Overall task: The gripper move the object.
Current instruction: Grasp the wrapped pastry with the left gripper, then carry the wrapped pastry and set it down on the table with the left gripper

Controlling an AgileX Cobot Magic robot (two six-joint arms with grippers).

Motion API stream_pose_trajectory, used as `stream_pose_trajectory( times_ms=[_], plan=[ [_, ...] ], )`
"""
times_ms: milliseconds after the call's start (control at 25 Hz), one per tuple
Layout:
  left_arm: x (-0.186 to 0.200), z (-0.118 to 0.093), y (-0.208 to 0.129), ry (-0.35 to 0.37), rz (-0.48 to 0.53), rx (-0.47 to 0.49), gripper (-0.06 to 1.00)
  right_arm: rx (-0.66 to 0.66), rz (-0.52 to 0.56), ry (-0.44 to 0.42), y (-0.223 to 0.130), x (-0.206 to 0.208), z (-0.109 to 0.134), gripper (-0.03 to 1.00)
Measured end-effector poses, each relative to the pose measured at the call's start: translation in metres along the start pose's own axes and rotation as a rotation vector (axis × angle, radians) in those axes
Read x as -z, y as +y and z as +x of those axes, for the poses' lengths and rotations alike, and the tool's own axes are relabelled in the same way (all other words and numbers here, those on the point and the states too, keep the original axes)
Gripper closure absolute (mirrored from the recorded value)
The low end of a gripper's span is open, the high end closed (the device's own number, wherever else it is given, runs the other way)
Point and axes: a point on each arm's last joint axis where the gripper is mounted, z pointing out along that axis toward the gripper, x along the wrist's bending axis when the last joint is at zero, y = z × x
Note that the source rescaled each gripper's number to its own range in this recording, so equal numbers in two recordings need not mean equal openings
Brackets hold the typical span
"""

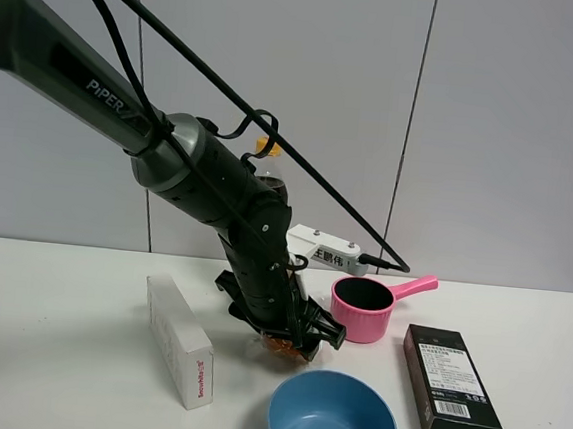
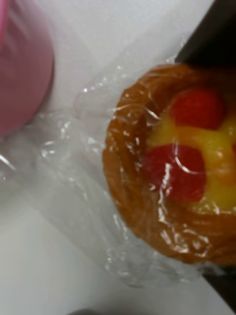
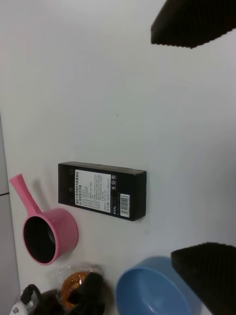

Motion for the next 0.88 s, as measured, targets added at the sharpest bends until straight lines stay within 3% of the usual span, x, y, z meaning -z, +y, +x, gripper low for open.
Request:
stream_pose_trajectory(
  times_ms=[120, 240, 600, 880],
  plan=[
    [0.0, 0.0, 0.0, 0.0, -0.001, 0.0, 0.76, 0.0, 0.0, 0.0, 0.0, 0.0, 0.0, -0.03],
    [0.0, 0.0, 0.0, 0.0, -0.001, 0.0, 0.88, 0.0, 0.0, 0.0, 0.0, 0.0, 0.0, -0.03],
    [0.007, 0.0, 0.003, 0.003, 0.003, 0.003, 0.88, 0.0, 0.0, 0.0, 0.0, 0.0, 0.0, -0.03],
    [0.038, -0.009, 0.012, 0.007, 0.019, -0.036, 0.88, 0.0, 0.0, 0.0, 0.0, 0.0, 0.0, -0.03]
  ],
)
